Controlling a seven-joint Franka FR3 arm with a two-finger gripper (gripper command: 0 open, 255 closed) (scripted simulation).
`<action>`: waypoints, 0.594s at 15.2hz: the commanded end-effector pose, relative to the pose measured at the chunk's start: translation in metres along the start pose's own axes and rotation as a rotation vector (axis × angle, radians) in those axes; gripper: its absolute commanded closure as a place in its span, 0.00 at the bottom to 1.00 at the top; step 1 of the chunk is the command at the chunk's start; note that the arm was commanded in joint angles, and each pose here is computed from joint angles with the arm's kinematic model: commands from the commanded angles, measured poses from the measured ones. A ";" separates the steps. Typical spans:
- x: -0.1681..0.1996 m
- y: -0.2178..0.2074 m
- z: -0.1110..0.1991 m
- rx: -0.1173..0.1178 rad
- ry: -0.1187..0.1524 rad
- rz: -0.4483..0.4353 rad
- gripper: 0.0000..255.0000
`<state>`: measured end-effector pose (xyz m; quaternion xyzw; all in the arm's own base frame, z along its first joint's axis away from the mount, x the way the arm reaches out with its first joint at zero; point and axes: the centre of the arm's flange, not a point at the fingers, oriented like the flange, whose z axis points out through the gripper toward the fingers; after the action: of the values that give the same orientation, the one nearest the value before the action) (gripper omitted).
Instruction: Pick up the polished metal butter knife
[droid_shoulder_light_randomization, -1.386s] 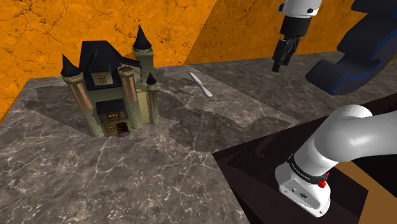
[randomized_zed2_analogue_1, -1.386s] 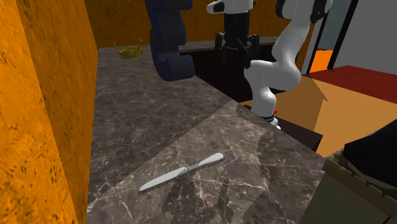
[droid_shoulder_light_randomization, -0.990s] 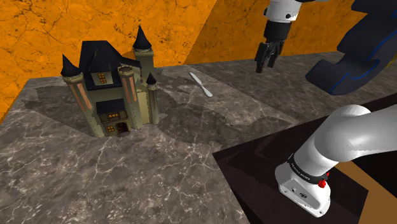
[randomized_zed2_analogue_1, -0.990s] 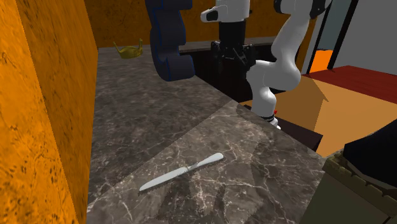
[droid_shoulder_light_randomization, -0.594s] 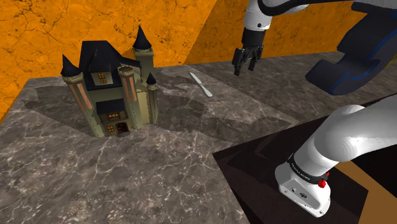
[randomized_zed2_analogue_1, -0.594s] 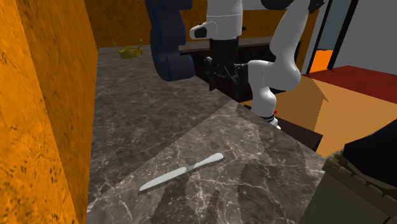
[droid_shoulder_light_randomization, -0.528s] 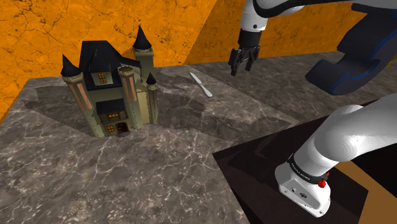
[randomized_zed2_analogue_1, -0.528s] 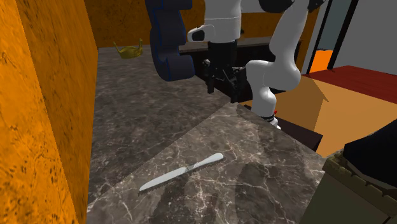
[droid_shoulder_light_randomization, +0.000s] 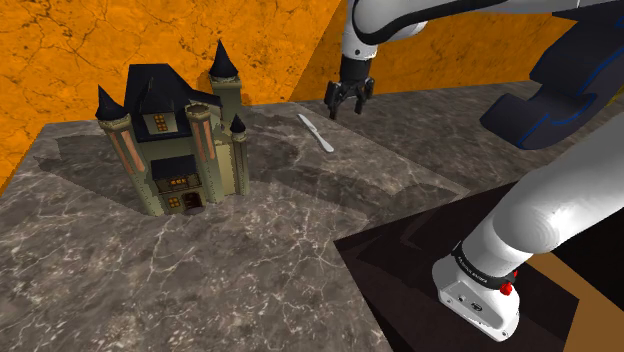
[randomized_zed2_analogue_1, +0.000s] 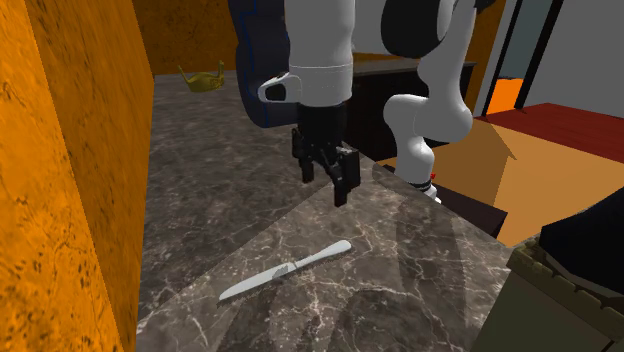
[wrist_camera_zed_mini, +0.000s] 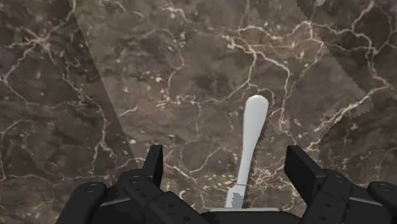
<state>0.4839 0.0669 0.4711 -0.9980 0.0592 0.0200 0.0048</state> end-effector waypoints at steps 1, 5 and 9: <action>0.023 -0.011 0.011 0.002 0.009 0.027 0.00; 0.068 -0.024 0.030 0.005 0.026 0.078 0.00; 0.096 -0.031 0.046 0.006 0.036 0.109 0.00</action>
<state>0.5759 0.0857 0.4256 -0.9938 0.1108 0.0030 0.0057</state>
